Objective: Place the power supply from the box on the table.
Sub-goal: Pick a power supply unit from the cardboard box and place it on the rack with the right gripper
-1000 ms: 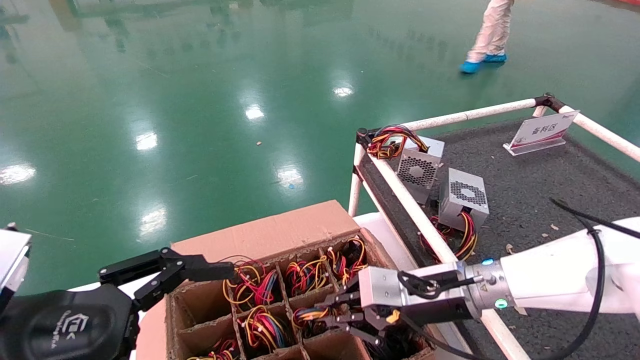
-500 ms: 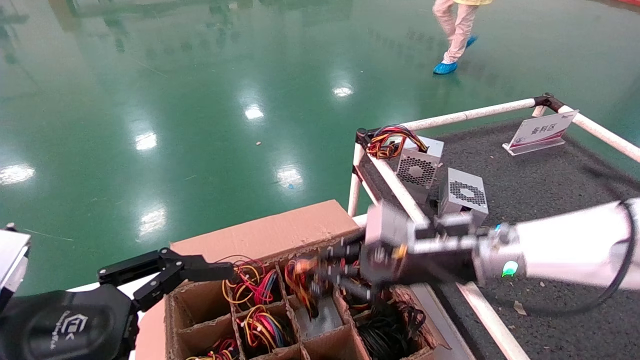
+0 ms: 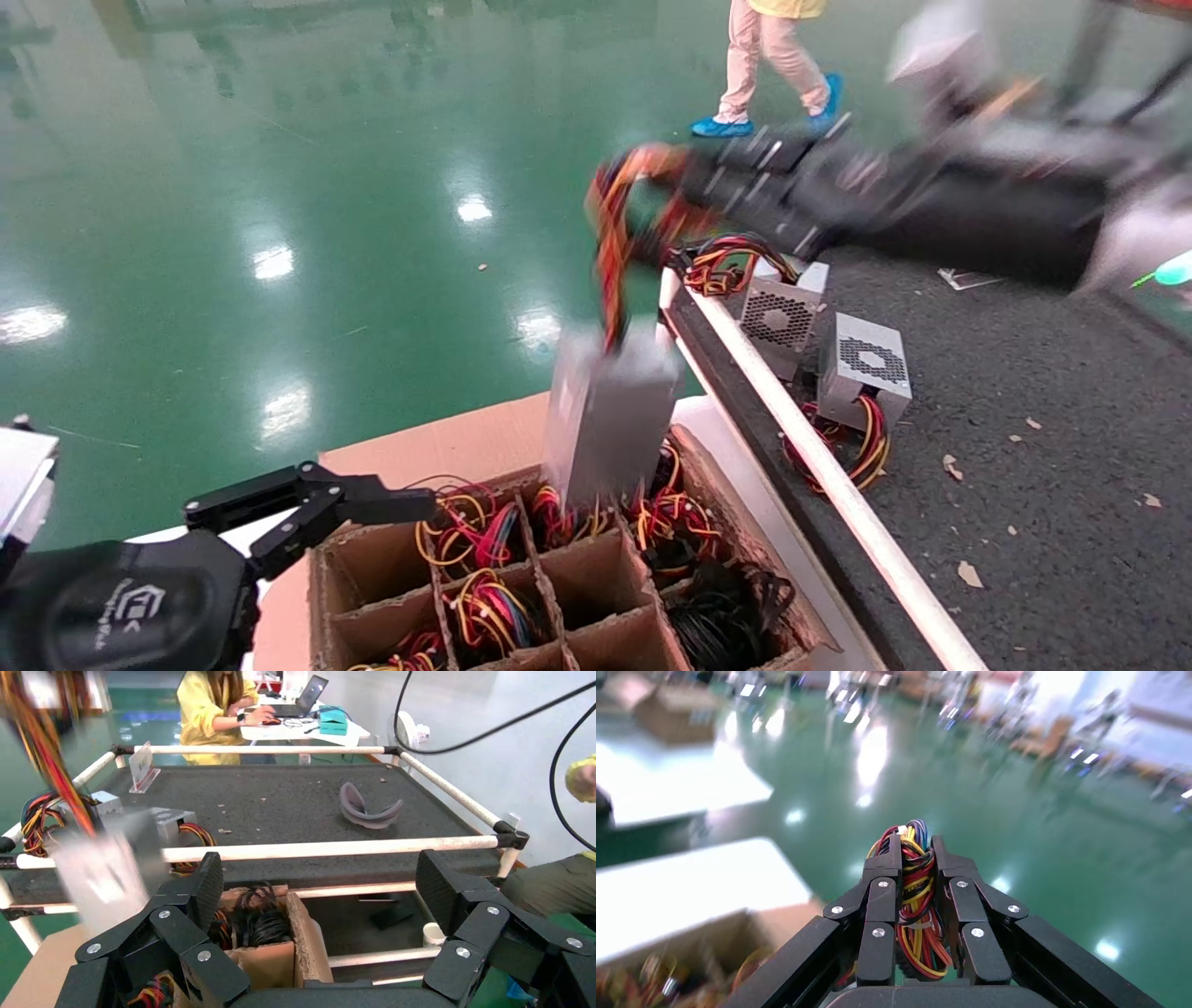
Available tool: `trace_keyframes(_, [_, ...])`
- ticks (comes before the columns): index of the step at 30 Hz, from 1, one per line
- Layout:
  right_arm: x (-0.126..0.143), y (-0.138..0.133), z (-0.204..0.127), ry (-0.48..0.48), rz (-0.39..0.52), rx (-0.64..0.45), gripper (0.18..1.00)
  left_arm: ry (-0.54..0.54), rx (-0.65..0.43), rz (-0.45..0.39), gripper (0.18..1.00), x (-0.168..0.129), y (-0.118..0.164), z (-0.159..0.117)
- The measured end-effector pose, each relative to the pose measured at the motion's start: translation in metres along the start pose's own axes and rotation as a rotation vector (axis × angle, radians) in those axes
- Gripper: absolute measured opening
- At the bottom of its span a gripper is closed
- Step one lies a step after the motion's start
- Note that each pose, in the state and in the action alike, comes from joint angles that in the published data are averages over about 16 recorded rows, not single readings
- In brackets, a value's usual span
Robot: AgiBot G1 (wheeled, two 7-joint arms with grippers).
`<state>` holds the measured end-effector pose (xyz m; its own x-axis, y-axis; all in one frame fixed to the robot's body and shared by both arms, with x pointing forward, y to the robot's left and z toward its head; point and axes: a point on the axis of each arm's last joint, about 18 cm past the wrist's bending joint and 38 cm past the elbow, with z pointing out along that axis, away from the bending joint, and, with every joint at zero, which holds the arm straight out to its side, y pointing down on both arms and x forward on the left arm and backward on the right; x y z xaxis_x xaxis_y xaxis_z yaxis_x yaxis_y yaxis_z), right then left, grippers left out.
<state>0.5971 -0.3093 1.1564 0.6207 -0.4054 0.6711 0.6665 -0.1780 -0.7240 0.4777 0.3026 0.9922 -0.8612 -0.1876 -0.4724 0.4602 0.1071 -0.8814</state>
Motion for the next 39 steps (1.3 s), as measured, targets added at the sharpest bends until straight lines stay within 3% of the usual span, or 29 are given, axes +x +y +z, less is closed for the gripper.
trace_keyframes(8, [0.025, -0.067, -0.083, 0.148, -0.008, 0.099, 0.255, 0.000, 0.000, 0.000, 1.000, 0.000, 0.000, 0.000])
trace_keyframes(15, [0.027, -0.083, -0.155, 0.271, 0.003, 0.084, 0.255, 0.000, 0.000, 0.000, 1.000, 0.000, 0.000, 0.000])
trace_keyframes(25, [0.010, -0.041, -0.214, 0.365, 0.083, -0.044, 0.255, 0.000, 0.000, 0.000, 1.000, 0.000, 0.000, 0.000])
trace_keyframes(34, [-0.010, 0.018, -0.224, 0.365, 0.173, -0.146, 0.254, 0.000, 0.000, 0.000, 1.000, 0.000, 0.000, 0.000])
trace_keyframes(39, [-0.014, 0.038, -0.223, 0.372, 0.197, -0.159, 0.254, 0.000, 0.000, 0.000, 1.000, 0.000, 0.000, 0.000])
